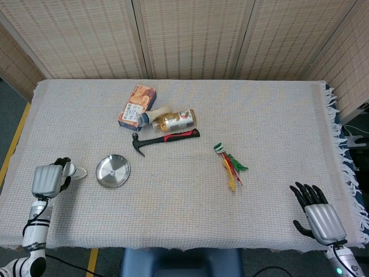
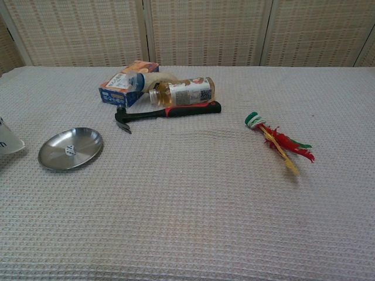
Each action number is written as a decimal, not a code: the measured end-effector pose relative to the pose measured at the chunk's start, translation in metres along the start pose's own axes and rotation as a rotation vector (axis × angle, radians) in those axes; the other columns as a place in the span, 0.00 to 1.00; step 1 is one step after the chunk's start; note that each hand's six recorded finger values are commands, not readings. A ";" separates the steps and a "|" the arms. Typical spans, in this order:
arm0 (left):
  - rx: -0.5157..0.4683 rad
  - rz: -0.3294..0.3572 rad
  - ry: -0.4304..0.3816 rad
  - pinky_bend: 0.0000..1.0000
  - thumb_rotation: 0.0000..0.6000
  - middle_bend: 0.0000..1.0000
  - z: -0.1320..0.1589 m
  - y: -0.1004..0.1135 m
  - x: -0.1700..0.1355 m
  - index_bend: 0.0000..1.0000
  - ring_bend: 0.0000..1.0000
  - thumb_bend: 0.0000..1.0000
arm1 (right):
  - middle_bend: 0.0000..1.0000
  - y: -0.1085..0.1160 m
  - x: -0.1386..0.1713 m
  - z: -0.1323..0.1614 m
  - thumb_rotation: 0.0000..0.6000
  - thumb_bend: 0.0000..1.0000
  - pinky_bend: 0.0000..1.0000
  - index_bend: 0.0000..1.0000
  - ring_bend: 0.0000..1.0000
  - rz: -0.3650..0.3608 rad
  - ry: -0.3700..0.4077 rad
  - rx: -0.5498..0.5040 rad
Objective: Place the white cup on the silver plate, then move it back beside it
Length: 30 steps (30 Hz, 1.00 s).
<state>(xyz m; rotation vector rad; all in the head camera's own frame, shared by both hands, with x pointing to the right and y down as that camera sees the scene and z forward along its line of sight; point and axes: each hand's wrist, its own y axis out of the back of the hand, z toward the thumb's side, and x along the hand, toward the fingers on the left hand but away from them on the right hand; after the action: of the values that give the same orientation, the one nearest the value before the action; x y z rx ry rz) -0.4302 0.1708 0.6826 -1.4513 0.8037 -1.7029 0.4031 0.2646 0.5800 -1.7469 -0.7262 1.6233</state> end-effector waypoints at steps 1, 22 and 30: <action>-0.009 -0.010 -0.003 0.79 1.00 0.66 0.001 -0.003 0.000 0.51 0.57 0.44 | 0.00 0.000 0.000 0.000 1.00 0.21 0.00 0.00 0.00 -0.001 0.000 0.000; -0.121 -0.078 -0.085 0.41 1.00 0.00 0.003 0.002 -0.020 0.00 0.03 0.37 | 0.00 -0.001 0.000 0.002 1.00 0.21 0.00 0.00 0.00 -0.001 0.003 0.005; -0.236 0.038 -0.135 0.06 1.00 0.00 -0.008 0.019 -0.062 0.00 0.00 0.37 | 0.00 0.007 0.003 0.002 1.00 0.21 0.00 0.00 0.00 -0.039 0.006 0.006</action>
<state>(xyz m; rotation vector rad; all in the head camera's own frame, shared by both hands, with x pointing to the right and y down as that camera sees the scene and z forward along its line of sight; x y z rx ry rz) -0.4304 0.2133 0.6330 -1.6782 0.9761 -1.5030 0.4014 0.2629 0.5730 -1.7222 -0.7470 1.5921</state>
